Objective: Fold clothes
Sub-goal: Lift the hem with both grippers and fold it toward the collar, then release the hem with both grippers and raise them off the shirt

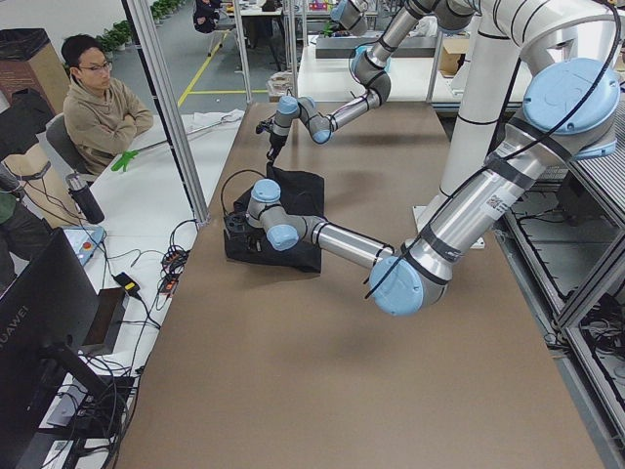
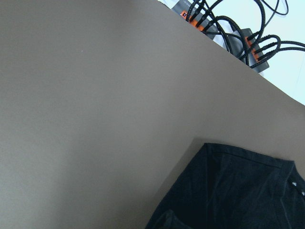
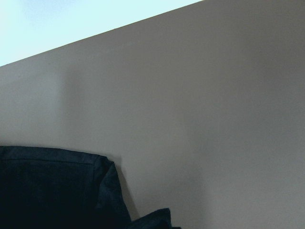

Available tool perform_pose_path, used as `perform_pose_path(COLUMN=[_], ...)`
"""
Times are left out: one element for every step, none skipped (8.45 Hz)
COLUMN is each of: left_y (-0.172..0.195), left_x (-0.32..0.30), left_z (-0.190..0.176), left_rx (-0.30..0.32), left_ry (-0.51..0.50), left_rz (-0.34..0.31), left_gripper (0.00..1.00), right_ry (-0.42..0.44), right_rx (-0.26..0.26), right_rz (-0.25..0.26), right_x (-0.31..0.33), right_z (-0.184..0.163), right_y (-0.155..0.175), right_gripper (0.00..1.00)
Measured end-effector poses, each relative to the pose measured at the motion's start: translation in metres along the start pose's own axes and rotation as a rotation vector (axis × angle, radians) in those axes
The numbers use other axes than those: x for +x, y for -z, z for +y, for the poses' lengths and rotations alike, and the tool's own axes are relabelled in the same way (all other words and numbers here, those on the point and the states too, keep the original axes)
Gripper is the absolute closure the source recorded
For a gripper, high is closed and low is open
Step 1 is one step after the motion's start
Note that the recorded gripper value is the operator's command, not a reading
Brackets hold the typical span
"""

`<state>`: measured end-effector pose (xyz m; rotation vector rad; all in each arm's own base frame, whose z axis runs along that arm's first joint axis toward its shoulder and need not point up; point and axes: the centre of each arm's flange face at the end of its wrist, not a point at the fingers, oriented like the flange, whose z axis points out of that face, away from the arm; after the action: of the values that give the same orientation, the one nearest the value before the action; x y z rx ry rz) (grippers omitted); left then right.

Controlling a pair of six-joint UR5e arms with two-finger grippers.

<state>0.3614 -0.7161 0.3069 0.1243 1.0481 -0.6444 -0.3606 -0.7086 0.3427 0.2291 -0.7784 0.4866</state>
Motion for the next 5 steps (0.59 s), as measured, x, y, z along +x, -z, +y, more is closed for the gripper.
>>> perform_pose_path(left_y=[-0.007, -0.015, -0.02, -0.023, -0.023], left_x=[-0.004, -0.009, -0.013, -0.015, -0.018], left_z=[-0.004, -0.008, -0.011, -0.013, -0.018], left_rx=[0.009, 0.015, 0.019, 0.022, 0.027], left_ry=[-0.002, -0.003, -0.004, -0.004, 0.0], left_rz=[0.004, 0.008, 0.01, 0.011, 0.009], left_gripper=[1.0, 0.93, 0.77, 0.57, 0.49], right_ry=[0.005, 0.011, 0.015, 0.015, 0.014], right_rx=[0.006, 0.02, 0.035, 0.045, 0.052], right_rz=[0.001, 0.002, 0.003, 0.003, -0.007], right_x=[-0.003, -0.006, -0.01, -0.012, -0.019], right_z=[0.001, 0.003, 0.005, 0.005, 0.005], right_y=[-0.006, -0.012, -0.016, -0.018, -0.015], right_gripper=[0.91, 0.81, 0.66, 0.45, 0.37])
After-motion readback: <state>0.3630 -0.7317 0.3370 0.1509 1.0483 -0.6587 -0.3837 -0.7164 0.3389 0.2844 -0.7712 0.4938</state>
